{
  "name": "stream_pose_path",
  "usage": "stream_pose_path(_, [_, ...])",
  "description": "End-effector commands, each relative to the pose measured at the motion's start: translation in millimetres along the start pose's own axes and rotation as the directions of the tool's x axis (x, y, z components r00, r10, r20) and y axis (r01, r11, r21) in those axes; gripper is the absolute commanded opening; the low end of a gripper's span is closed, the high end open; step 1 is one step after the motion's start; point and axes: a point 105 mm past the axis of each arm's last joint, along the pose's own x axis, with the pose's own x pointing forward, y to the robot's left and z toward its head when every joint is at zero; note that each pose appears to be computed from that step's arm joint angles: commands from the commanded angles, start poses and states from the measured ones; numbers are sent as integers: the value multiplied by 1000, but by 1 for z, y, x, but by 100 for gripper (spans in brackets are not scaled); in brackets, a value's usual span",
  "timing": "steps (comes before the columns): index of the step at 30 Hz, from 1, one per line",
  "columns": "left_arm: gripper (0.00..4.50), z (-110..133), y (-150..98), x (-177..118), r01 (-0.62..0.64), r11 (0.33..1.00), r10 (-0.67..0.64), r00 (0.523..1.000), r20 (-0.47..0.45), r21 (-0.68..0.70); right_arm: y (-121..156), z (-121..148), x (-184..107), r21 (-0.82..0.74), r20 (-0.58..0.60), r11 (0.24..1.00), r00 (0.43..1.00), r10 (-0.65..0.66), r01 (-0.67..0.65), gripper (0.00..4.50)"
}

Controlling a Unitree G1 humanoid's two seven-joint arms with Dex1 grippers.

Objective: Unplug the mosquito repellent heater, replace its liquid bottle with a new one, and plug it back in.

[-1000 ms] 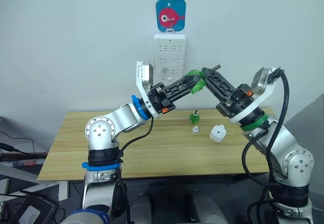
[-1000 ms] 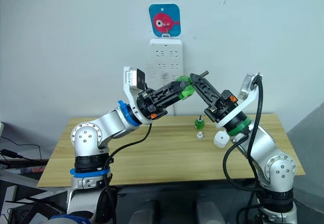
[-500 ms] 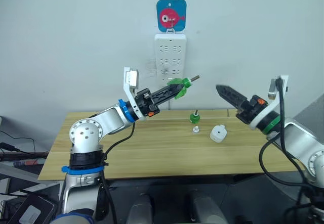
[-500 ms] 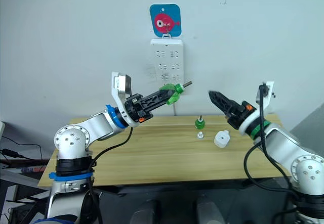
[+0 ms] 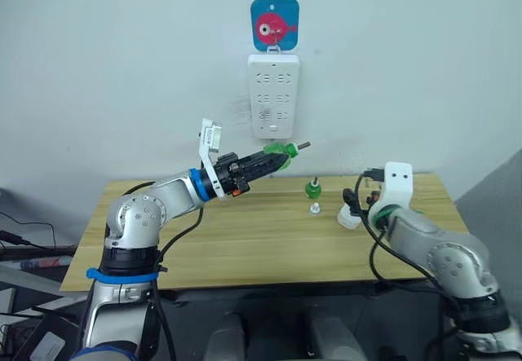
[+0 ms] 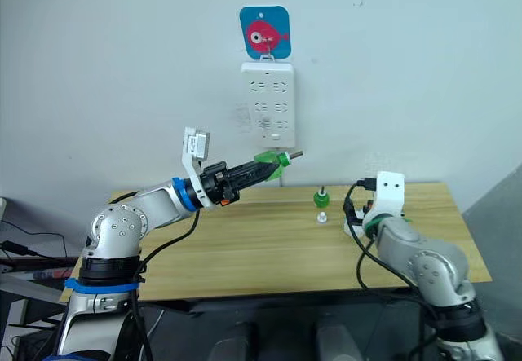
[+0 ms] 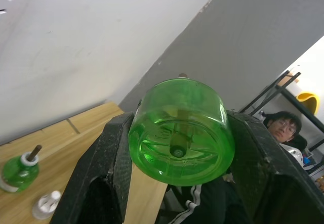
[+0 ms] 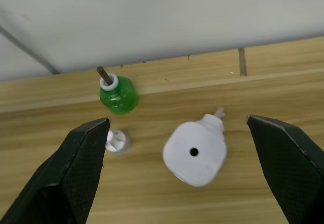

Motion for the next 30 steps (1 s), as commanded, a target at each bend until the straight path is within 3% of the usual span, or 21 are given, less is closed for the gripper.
stream_pose_path(1, [234, 3, -11, 3, 40, 998, -41, 999, 0, 58, -15, 6, 15, 18, 7, 993, 994, -113, 113, 450])
stream_pose_path(9, [234, 1, -9, 6, 54, 996, -53, 999, -11, 65, -17, -13, 43, 78, -78, 971, 973, -219, 225, 450])
stream_pose_path(28, [234, 4, -7, 4, 48, 997, -49, 999, 10, 53, -15, -44, 64, 115, -205, 965, 956, -210, 237, 450])
stream_pose_path(30, [234, 3, -7, 4, 47, 997, -48, 999, 6, 57, -16, -47, 65, 125, -221, 965, 954, -200, 232, 413])
